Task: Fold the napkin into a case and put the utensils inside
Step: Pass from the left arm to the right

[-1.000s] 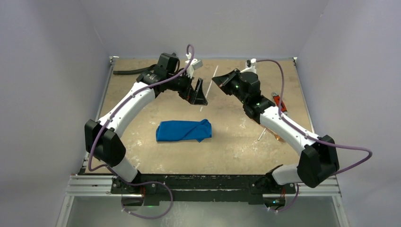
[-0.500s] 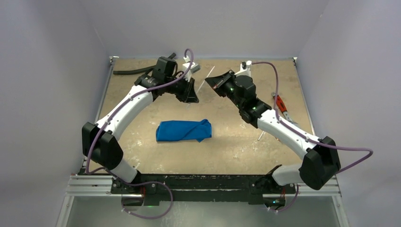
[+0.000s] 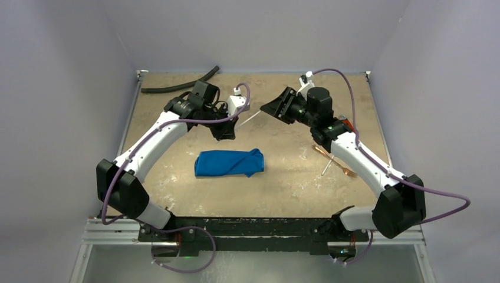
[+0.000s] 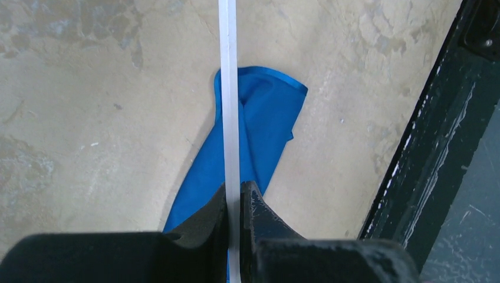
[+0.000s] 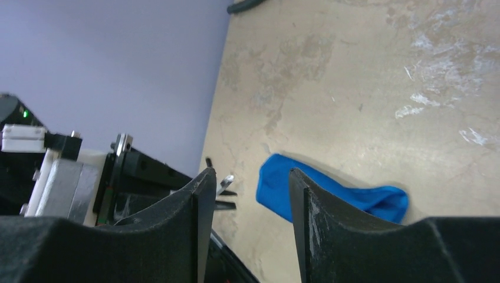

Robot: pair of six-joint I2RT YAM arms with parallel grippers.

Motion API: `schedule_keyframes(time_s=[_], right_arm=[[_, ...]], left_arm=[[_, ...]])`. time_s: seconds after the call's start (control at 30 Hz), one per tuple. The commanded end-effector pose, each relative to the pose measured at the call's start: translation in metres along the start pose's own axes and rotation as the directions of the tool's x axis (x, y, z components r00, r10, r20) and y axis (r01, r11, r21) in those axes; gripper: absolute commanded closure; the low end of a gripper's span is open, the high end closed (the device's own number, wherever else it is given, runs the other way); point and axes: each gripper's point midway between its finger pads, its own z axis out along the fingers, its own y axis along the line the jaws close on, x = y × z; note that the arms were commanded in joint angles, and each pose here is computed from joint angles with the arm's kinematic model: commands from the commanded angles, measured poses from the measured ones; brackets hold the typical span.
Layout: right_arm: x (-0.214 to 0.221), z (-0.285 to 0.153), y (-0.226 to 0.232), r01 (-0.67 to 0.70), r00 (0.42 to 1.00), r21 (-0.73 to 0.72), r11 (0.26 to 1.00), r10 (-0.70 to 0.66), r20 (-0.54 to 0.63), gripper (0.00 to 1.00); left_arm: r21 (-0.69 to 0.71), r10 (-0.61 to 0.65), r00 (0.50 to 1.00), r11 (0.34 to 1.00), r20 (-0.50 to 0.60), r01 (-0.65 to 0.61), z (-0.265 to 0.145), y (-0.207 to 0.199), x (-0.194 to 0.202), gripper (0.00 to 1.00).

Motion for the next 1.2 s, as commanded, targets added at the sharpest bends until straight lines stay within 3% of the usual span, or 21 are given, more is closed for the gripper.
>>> schedule_keyframes(time_s=[0.0,0.3,0.53,0.73,0.87,0.97,1.07,1.17], right_arm=[[0.013,-0.023,0.026,0.133,0.982,-0.131,0.982,-0.149,-0.119,0.48],[0.016,-0.023,0.036,0.176,0.967,-0.198,0.964,-0.207,-0.15,0.67],[0.015,-0.016,0.037,0.152,0.972,-0.214,0.965,-0.185,-0.144,0.68],[0.022,-0.014,0.037,0.131,0.968,-0.238,0.962,-0.176,-0.178,0.97],[0.035,-0.017,0.031,0.077,0.965,-0.242,0.967,-0.133,-0.224,1.0],[0.039,-0.02,0.025,0.088,0.962,-0.221,0.971,-0.141,-0.235,0.62],[0.036,-0.026,0.024,0.073,0.971,-0.199,0.977,-0.116,-0.21,0.47],[0.032,-0.026,0.021,0.058,0.979,-0.179,0.982,-0.091,-0.182,0.45]], left_arm=[[0.016,0.093,0.995,0.996,-0.045,-0.092,-0.009,-0.006,0.014,1.0],[0.016,0.092,0.995,0.996,-0.038,-0.091,-0.009,-0.006,0.012,1.0],[0.027,0.101,0.994,0.995,-0.039,-0.1,-0.01,-0.008,0.012,1.0],[0.034,0.12,0.992,0.992,-0.032,-0.119,-0.013,-0.011,0.011,1.0],[0.029,0.137,0.99,0.99,-0.028,-0.137,-0.015,-0.011,0.011,1.0],[0.01,0.136,0.99,0.991,-0.034,-0.136,-0.015,-0.007,0.012,1.0],[0.005,0.132,0.991,0.991,-0.036,-0.132,-0.015,-0.007,0.013,1.0],[0.012,0.131,0.991,0.991,-0.029,-0.131,-0.015,-0.009,0.012,1.0]])
